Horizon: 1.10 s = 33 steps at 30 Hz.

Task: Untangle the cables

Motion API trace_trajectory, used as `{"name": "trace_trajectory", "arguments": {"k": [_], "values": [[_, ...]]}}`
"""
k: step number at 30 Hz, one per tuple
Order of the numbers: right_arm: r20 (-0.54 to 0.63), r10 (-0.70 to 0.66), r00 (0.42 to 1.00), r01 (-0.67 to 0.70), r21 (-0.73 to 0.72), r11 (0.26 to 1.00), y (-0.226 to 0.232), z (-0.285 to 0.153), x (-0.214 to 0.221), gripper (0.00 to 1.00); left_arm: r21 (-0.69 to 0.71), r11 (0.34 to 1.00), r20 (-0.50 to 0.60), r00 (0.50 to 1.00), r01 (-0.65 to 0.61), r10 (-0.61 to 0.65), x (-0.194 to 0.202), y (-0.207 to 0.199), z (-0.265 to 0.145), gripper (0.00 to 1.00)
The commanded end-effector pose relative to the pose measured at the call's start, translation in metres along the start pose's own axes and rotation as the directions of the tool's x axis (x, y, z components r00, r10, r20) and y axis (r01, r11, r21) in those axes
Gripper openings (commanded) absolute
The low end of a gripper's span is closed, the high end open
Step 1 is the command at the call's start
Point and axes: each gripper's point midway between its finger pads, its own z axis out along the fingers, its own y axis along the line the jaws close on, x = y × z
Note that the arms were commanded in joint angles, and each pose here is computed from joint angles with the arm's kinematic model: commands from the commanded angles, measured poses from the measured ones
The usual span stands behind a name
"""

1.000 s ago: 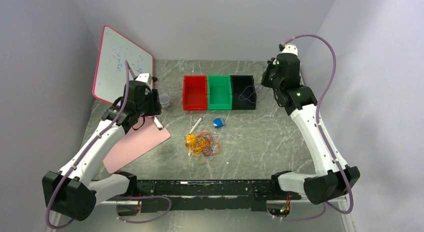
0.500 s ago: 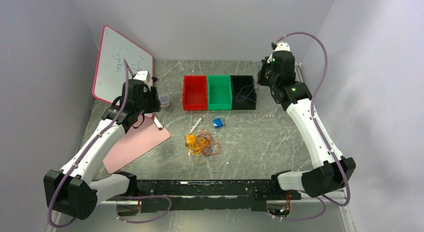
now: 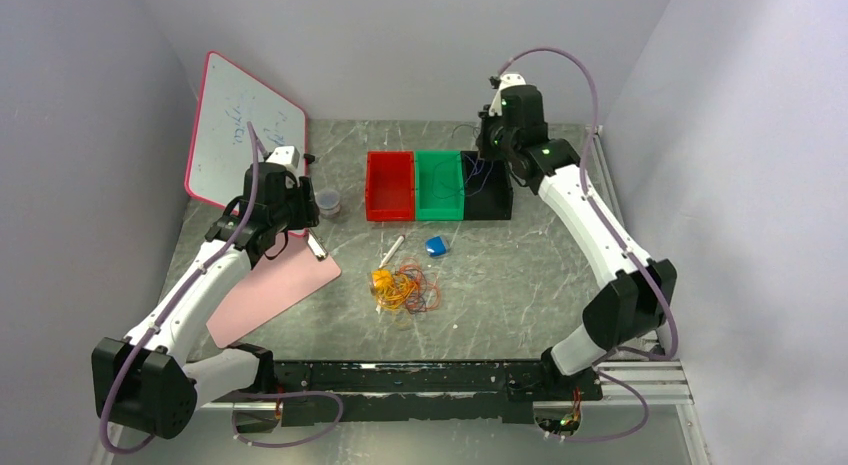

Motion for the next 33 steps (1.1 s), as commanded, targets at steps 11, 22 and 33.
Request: {"name": "trace_trajectory", "arguments": {"k": [11,22,33], "values": [[0.004,-0.059,0.998,0.059,-0.013,0.998,0.042,0.067,0.002,0.0,-0.003,1.0,0.045,0.999,-0.007,0.008,-0.011,0.003,-0.004,0.55],[-0.028,-0.071,0.997,0.071,-0.009,0.997,0.042,0.093,0.026,0.0,0.009,1.0,0.04,0.999,-0.012,0.011,-0.01,0.0,-0.003,0.56],[-0.067,0.027,0.997,-0.036,-0.136,0.99,0.068,0.13,0.056,0.0,0.017,1.0,0.028,0.999,-0.016,0.015,-0.008,-0.001,-0.001,0.55]]}}
